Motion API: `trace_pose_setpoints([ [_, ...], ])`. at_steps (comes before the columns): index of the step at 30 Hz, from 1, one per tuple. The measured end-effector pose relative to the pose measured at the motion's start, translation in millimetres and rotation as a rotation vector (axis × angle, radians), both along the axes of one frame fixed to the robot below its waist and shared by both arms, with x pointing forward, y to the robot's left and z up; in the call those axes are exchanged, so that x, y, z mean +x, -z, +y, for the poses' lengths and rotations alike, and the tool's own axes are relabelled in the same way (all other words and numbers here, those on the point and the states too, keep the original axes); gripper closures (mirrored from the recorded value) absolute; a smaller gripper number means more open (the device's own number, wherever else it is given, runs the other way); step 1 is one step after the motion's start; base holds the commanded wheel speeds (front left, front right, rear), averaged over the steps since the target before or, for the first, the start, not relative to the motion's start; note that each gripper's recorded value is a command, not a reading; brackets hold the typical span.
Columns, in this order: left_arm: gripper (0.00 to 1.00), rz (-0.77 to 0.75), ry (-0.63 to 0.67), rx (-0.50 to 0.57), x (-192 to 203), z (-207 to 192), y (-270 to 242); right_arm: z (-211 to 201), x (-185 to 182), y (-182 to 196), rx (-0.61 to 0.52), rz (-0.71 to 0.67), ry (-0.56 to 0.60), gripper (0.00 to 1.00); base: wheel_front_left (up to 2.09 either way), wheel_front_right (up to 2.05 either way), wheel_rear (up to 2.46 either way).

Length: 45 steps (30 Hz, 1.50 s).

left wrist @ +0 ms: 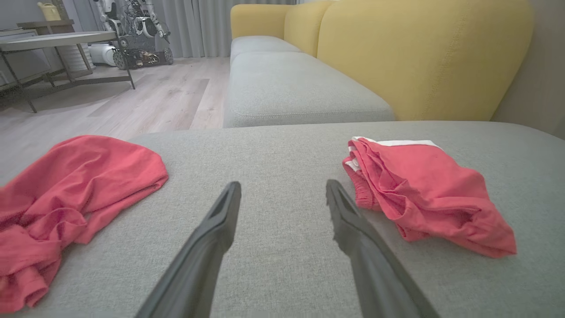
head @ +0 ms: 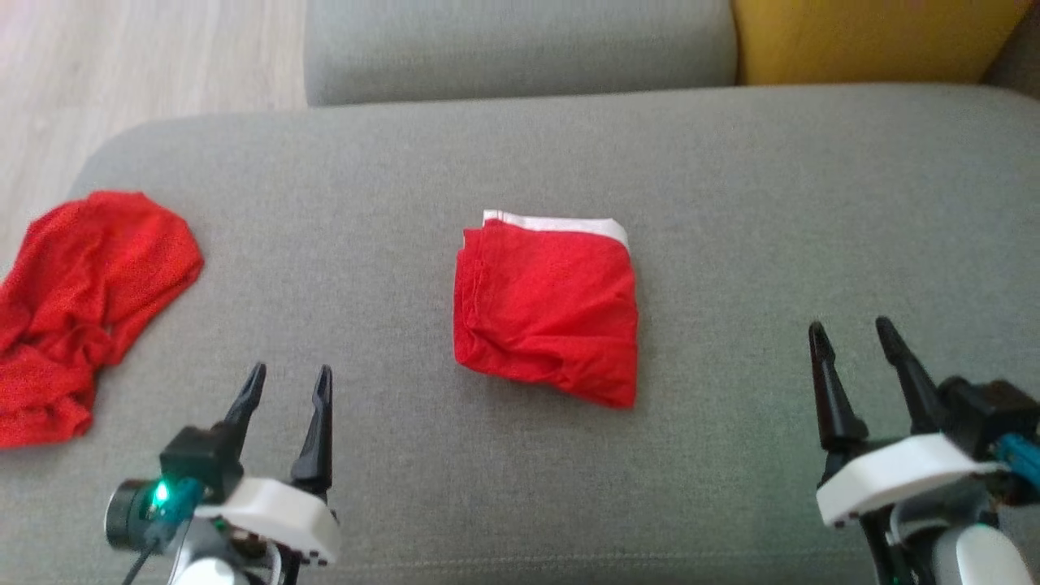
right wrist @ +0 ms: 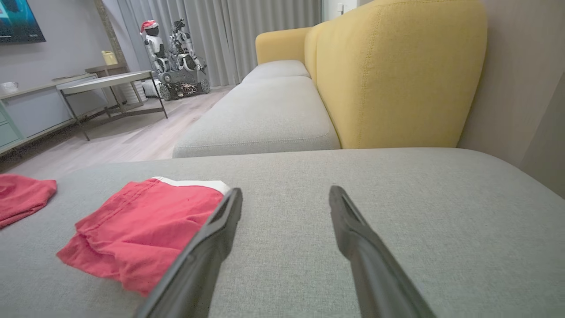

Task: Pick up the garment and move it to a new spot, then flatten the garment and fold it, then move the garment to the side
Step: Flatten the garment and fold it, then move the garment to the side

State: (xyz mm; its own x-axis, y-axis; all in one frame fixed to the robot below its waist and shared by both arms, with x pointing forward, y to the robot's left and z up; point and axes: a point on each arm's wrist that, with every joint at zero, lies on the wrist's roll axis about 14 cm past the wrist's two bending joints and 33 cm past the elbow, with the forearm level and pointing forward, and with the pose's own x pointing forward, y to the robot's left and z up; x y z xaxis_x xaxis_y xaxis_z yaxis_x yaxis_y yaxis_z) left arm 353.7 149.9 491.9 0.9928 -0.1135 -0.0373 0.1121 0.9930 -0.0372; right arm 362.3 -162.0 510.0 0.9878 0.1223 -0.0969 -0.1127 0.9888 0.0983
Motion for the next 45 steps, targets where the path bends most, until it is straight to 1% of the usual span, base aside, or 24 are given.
trace_pose_setpoints([
  [5, 0.0, 0.008, -0.005, 0.008, -9, 3, 1, 3, -9, -1, -0.003, 0.004, -0.01, 0.0, 0.0, 0.0, 0.0],
  [14, 0.0, 0.008, -0.007, 0.013, -10, 4, -1, 7, -9, -8, -0.005, -0.011, -0.022, 0.0, 0.0, 0.0, 0.0],
  [33, 0.0, 0.017, -0.025, 0.017, -8, 9, 1, 8, -6, -2, -0.006, 0.012, -0.024, 0.0, 0.0, 0.0, 0.0],
  [40, 0.0, 0.021, -0.028, 0.014, -5, 10, 3, 7, -1, 8, -0.006, 0.041, -0.022, 0.0, 0.0, 0.0, 0.0],
  [45, 0.0, -0.01, -0.033, 0.012, 11, 12, -4, 13, 13, 30, -0.007, 0.117, -0.041, 0.0, 0.0, 0.0, 0.0],
])
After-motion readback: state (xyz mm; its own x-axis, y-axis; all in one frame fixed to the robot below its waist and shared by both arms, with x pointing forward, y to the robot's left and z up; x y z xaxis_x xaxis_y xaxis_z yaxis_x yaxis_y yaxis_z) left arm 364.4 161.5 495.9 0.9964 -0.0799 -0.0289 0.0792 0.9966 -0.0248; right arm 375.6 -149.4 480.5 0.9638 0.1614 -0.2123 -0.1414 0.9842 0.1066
